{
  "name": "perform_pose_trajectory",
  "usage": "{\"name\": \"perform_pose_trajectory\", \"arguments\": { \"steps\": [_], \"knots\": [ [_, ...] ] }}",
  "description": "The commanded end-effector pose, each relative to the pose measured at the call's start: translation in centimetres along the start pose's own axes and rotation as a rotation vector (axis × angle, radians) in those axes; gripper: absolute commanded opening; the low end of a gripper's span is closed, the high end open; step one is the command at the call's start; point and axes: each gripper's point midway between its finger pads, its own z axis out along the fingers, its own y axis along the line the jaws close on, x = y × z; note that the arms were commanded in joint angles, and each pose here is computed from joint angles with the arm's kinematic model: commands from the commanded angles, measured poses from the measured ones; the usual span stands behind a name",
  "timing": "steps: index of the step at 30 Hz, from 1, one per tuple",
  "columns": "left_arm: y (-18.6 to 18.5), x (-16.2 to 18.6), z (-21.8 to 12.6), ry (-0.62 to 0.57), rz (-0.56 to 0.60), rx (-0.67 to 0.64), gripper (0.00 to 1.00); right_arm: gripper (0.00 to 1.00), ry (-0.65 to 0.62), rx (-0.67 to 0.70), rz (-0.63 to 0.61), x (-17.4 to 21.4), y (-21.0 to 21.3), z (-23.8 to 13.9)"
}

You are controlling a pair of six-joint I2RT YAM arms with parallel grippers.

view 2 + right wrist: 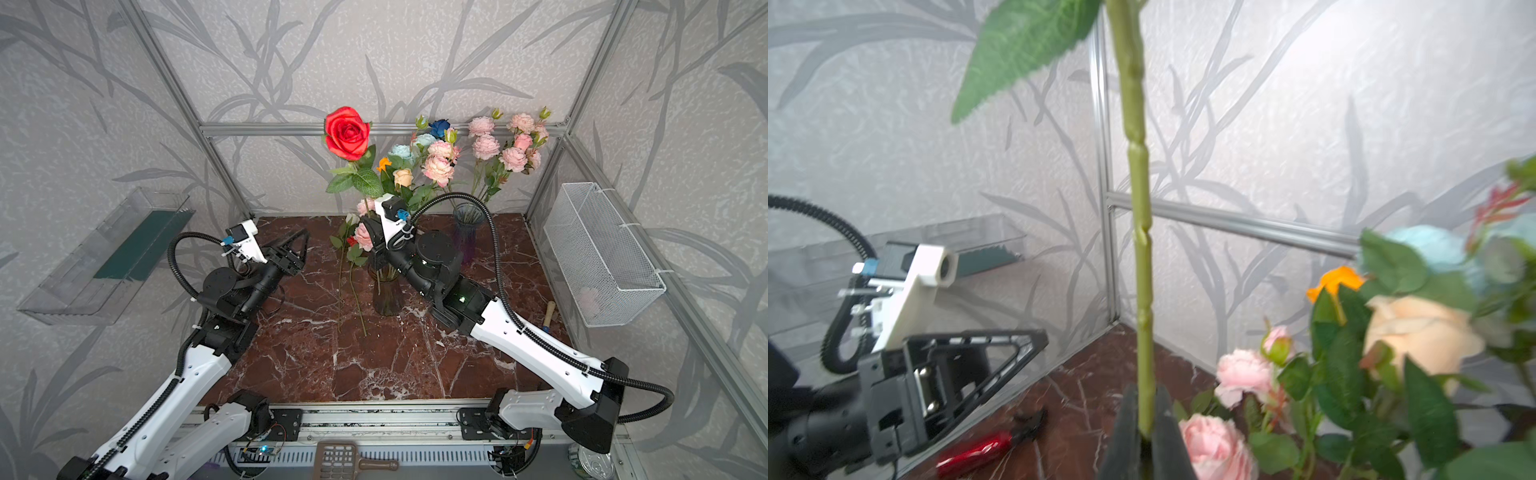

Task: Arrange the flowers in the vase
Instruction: 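Open the left gripper and draw back while the right raises the red rose, then lower the red rose stem into the brown glass vase with the right gripper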

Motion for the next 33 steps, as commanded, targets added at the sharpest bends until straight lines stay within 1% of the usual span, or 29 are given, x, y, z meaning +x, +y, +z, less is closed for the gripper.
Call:
{"name": "perform_pose_trajectory", "arguments": {
  "steps": [1, 5, 9, 13, 20, 24, 27, 29, 33],
  "knots": [
    [0.2, -0.6, 0.1, -0.030, -0.012, -0.005, 0.75, 0.00, -0.153, 0.190, -0.069, -2.7, -3.6, 0.3],
    [0.4, -0.3, 0.4, -0.018, -0.019, -0.006, 0.75, 0.00, -0.160, 0.261, -0.056, -0.9, -5.5, 1.7],
    [0.3, -0.3, 0.4, -0.019, -0.021, -0.002, 0.75, 0.00, -0.141, 0.286, -0.034, 1.2, -6.3, 2.6],
    [0.3, -0.4, 0.4, -0.020, -0.025, 0.003, 0.75, 0.00, -0.076, 0.288, -0.007, 4.1, -6.5, 3.3],
    [0.7, -0.3, 0.6, -0.012, -0.049, -0.005, 0.75, 0.01, 0.064, 0.273, 0.080, 9.4, -6.3, 2.6],
    [1.0, -0.2, 0.8, -0.004, -0.061, -0.012, 0.75, 0.11, 0.154, 0.275, 0.101, 11.6, -6.1, 2.0],
    [1.2, 0.2, 1.0, 0.006, -0.068, -0.017, 0.74, 0.26, 0.216, 0.284, 0.097, 12.8, -6.1, 1.5],
    [1.4, 0.4, 1.2, 0.014, -0.073, -0.019, 0.74, 0.34, 0.245, 0.296, 0.095, 13.3, -6.3, 1.1],
    [1.4, 0.7, 1.5, 0.029, -0.081, -0.016, 0.74, 0.39, 0.295, 0.299, 0.103, 14.0, -6.3, 0.5]
  ]
}}
